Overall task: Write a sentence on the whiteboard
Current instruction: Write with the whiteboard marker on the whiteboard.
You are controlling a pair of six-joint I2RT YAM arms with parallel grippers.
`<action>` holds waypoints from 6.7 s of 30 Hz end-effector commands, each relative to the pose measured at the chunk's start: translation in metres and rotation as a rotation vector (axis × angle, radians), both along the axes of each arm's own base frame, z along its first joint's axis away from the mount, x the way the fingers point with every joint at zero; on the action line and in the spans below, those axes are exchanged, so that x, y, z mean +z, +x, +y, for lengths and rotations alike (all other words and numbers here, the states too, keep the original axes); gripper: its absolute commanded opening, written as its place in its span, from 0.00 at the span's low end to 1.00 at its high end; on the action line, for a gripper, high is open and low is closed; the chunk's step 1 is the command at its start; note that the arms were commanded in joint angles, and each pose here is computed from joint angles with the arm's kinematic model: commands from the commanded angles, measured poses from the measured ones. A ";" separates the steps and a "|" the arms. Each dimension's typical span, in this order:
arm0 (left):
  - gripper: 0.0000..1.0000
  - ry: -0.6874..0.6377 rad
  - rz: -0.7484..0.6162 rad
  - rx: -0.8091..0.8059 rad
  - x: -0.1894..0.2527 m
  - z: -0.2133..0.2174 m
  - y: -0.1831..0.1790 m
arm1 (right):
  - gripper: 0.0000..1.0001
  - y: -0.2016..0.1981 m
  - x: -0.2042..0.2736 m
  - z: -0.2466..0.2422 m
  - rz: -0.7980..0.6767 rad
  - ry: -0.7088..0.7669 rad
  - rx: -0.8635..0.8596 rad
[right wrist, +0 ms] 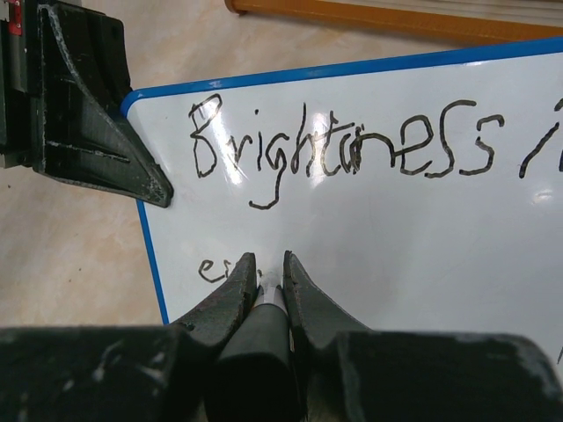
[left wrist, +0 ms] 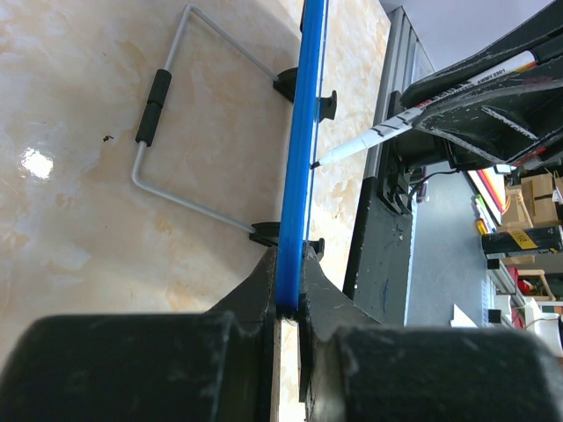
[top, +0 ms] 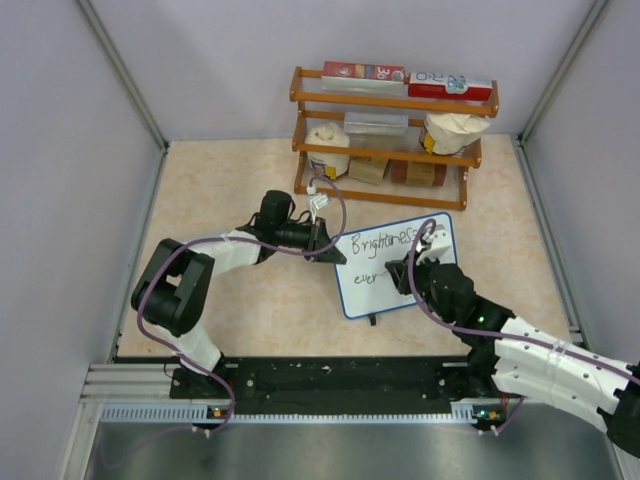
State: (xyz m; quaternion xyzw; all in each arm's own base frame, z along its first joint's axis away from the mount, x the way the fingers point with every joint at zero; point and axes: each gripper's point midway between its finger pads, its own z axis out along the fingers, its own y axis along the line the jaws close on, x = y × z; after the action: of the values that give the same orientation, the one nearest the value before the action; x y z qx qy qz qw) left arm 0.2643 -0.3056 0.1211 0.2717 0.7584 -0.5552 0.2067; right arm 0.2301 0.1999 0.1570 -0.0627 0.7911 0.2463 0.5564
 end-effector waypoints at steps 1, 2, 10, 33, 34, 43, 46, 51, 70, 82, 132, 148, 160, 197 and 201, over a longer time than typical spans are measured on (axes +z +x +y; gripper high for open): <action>0.00 0.149 -0.079 0.057 -0.041 0.008 0.010 | 0.00 0.015 0.033 -0.009 -0.080 0.034 -0.075; 0.00 0.149 -0.079 0.056 -0.041 0.008 0.009 | 0.00 0.015 0.032 -0.009 -0.078 0.032 -0.075; 0.00 0.149 -0.081 0.057 -0.041 0.008 0.009 | 0.00 0.013 0.025 -0.011 -0.063 0.029 -0.076; 0.00 0.151 -0.081 0.057 -0.041 0.008 0.009 | 0.00 0.003 0.034 -0.007 -0.071 0.083 -0.029; 0.00 0.150 -0.083 0.059 -0.040 0.008 0.010 | 0.00 0.004 0.037 -0.008 -0.080 0.085 -0.036; 0.00 0.150 -0.081 0.056 -0.041 0.008 0.009 | 0.00 0.009 0.030 -0.013 -0.069 0.056 -0.073; 0.00 0.149 -0.082 0.056 -0.040 0.008 0.009 | 0.00 0.010 0.022 -0.014 -0.053 0.038 -0.082; 0.00 0.150 -0.081 0.058 -0.041 0.008 0.010 | 0.00 0.008 0.009 -0.015 -0.025 0.025 -0.081; 0.00 0.147 -0.081 0.055 -0.041 0.007 0.009 | 0.00 -0.006 -0.014 -0.026 0.037 -0.010 -0.076; 0.00 0.149 -0.078 0.055 -0.042 0.007 0.009 | 0.00 0.002 0.025 -0.025 -0.045 0.032 -0.091; 0.00 0.152 -0.080 0.055 -0.042 0.008 0.009 | 0.00 -0.002 -0.017 -0.030 0.029 -0.010 -0.106; 0.00 0.152 -0.082 0.058 -0.041 0.008 0.010 | 0.00 -0.010 -0.028 -0.029 0.069 -0.018 -0.078; 0.00 0.153 -0.079 0.057 -0.042 0.008 0.009 | 0.00 -0.019 -0.037 -0.025 0.110 -0.009 -0.038; 0.00 0.153 -0.081 0.056 -0.042 0.007 0.010 | 0.00 0.002 0.036 -0.053 -0.043 0.126 -0.027; 0.00 0.154 -0.081 0.056 -0.042 0.007 0.009 | 0.00 0.002 0.021 -0.058 -0.009 0.096 -0.050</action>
State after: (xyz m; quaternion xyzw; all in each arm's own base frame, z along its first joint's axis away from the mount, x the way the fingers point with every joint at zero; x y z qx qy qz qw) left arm 0.2643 -0.3074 0.1217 0.2734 0.7585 -0.5538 0.2079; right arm 0.2314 0.1505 0.1948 -0.0225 0.7609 0.2938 0.5781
